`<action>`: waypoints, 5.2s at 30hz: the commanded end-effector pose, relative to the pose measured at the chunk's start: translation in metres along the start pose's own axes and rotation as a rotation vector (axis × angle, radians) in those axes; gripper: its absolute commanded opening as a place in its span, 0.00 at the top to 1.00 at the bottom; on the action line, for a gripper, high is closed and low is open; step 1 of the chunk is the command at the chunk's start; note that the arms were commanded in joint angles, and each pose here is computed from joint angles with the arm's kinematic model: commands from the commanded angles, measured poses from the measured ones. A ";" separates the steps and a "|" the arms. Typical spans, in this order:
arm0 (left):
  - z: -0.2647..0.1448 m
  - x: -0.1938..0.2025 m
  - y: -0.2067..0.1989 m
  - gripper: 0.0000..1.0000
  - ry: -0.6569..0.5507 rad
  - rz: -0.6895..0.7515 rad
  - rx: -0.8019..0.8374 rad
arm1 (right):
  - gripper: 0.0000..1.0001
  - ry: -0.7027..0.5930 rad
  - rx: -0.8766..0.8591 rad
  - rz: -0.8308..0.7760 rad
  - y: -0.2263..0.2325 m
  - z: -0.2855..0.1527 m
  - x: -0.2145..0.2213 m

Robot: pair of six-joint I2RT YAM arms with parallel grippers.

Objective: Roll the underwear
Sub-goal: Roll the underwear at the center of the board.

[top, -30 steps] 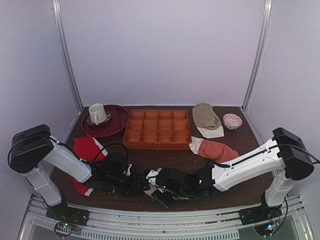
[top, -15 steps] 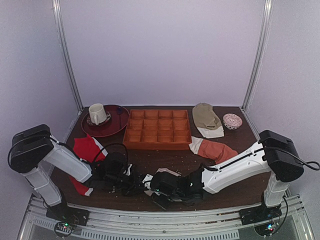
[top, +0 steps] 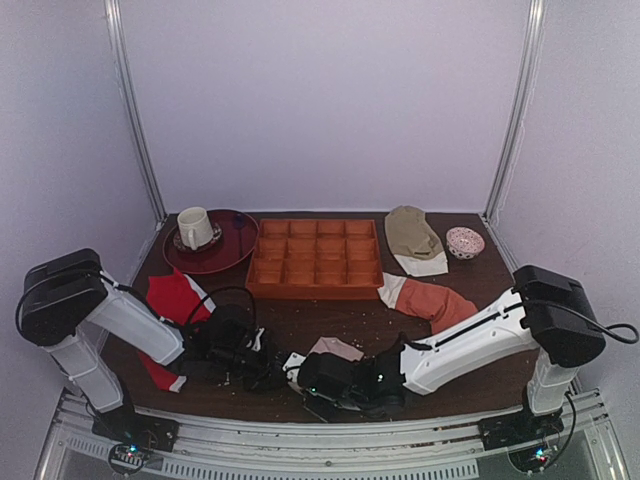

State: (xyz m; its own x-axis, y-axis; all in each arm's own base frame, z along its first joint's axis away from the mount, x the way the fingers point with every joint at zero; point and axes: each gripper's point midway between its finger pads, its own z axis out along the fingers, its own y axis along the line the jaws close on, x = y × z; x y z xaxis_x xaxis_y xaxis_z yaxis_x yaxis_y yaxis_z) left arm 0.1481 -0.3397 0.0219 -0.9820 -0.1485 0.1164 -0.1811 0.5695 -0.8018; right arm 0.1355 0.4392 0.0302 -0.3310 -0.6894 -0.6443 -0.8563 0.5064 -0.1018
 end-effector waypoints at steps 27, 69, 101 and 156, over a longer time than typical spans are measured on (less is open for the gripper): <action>-0.079 -0.022 0.003 0.50 -0.193 0.010 -0.145 | 1.00 -0.068 -0.552 0.001 0.035 0.003 0.034; -0.096 -0.037 -0.002 0.50 -0.281 -0.003 -0.092 | 1.00 0.041 -0.891 0.375 0.023 0.034 0.065; -0.080 0.017 0.027 0.44 -0.235 -0.044 -0.077 | 1.00 0.201 -0.855 0.465 0.016 0.047 0.093; -0.043 0.032 0.045 0.49 -0.177 0.179 -0.060 | 1.00 0.241 -0.876 0.442 0.018 0.043 0.087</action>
State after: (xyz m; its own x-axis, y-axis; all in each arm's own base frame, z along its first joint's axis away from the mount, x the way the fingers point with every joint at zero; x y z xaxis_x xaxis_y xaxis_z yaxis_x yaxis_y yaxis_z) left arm 0.1120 -0.2907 0.0319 -0.9693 -0.2015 -0.1410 -0.0069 0.5953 -0.8035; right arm 0.1315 0.4640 0.0269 -0.5657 -0.5256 -0.6354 -0.7299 -0.0393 0.6824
